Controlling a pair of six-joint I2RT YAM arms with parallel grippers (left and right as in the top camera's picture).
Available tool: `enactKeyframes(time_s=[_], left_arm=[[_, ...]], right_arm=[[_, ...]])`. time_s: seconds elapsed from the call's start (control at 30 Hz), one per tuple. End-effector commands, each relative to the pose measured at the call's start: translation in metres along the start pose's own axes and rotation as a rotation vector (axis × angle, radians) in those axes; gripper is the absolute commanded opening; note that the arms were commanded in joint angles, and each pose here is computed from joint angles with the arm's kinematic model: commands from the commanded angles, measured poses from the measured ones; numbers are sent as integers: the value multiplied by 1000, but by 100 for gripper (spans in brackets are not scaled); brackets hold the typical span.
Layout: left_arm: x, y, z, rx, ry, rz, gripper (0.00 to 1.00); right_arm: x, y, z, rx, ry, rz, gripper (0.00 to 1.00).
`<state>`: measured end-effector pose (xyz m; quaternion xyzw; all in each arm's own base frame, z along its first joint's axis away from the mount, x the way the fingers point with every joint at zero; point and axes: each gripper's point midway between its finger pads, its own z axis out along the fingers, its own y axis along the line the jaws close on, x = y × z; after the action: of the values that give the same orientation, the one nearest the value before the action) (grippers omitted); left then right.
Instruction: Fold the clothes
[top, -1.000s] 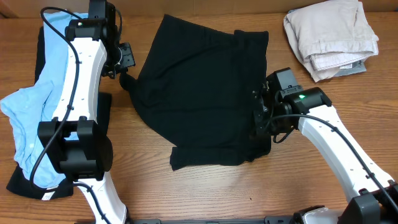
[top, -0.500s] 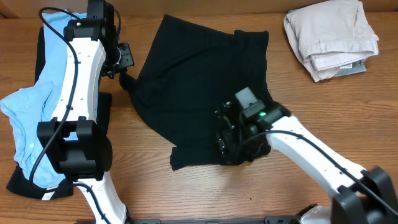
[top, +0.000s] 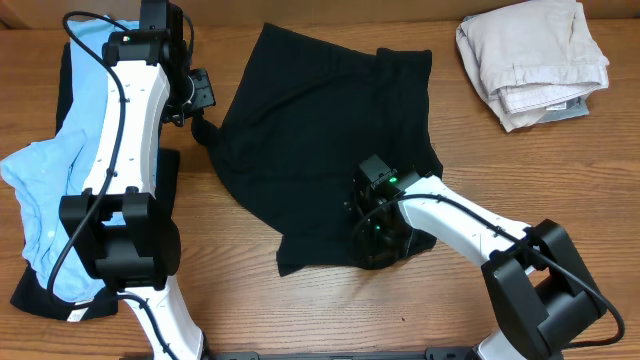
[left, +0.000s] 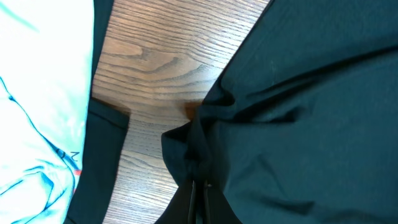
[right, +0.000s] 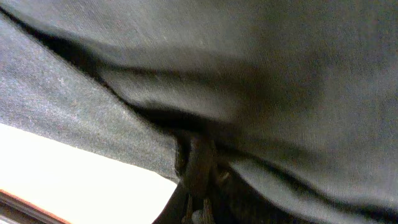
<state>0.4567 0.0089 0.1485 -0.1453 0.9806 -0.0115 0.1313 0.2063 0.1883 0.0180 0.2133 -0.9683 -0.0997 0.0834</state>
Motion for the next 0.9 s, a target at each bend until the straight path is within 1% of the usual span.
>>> enactKeyframes(time_s=[0.0,0.17,0.27,0.37,0.5,0.53,0.6,0.7,0.77,0.87], left_arm=[[-3,7,-6,-2,-18,13,4],[-4,19,-6,-14,-12,-11,4],[-5,28,-6,-20,-10,-30,4],[-6,35,-6,-24,-9,-45,4],[-5,36,-6,-24,-4,-48,4],[-5,34,-6,-16,-2,-46,4],[-4,30,-6,-8,0,-41,4],[-4,28,-6,-4,1,-37,4],[-3,26,-6,-4,1,-34,4],[-3,26,-6,-3,1,-33,4]], right_arm=[[-13,-5,-35,-20,-71,64,4],[-17,-32,-76,-24,-157,166,4],[-18,-68,-95,-14,-226,290,4],[-15,-109,-105,-20,-265,427,4],[-10,-154,-116,-22,-324,568,7],[-8,-171,-120,-20,-353,617,11],[-6,-186,-124,-19,-382,662,22],[-9,-194,-129,-49,-420,698,34],[-17,-185,-134,-113,-447,666,36],[-33,-160,-149,-187,-484,537,39]])
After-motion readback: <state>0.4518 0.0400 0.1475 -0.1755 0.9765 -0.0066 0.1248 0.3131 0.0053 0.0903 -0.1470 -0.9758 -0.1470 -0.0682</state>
